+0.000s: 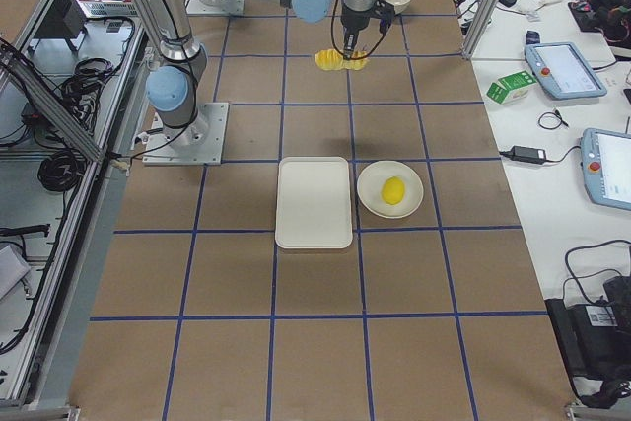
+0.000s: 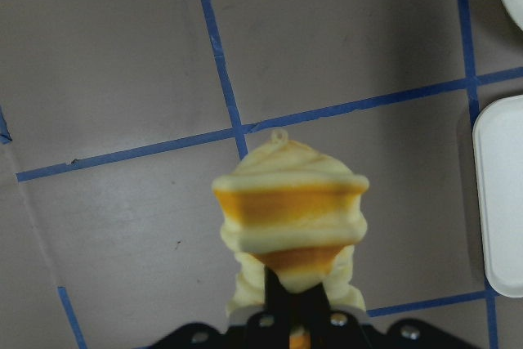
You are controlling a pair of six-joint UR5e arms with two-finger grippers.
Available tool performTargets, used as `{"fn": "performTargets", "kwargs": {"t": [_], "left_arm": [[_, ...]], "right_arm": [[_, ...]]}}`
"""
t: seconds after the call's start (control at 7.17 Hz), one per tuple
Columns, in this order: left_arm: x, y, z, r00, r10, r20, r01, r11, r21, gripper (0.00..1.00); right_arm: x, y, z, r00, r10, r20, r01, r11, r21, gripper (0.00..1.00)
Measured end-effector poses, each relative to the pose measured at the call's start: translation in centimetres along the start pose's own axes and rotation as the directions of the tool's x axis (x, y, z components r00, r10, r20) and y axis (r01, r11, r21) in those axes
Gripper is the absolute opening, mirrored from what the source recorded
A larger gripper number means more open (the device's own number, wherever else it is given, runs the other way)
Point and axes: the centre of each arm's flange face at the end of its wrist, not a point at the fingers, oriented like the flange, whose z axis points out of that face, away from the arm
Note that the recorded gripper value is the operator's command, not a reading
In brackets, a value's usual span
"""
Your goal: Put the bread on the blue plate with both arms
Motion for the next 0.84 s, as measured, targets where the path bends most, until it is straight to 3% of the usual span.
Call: {"fn": "performTargets", "kwargs": {"t": [0.28,0.56,0.84], "left_arm": [[12.5,1.1,5.2,0.977,0.188,-0.102,-0.194,0.98,-0.046,0.0],[22.4,2.5,11.9,0.932,0.293,-0.213,-0.296,0.955,0.019,0.0],[30.3,4.6,19.0,0.875,0.421,-0.24,-0.396,0.907,0.146,0.0]], "right_arm": [[-1.3,0.2,0.4,1.0,-0.022,-0.002,0.022,1.0,-0.002,0.0],[-3.9,0.1,0.6,0.998,-0.057,-0.007,0.057,0.998,0.001,0.0],[-7.0,-0.1,0.8,0.998,-0.061,-0.01,0.061,0.998,-0.001,0.0]]}}
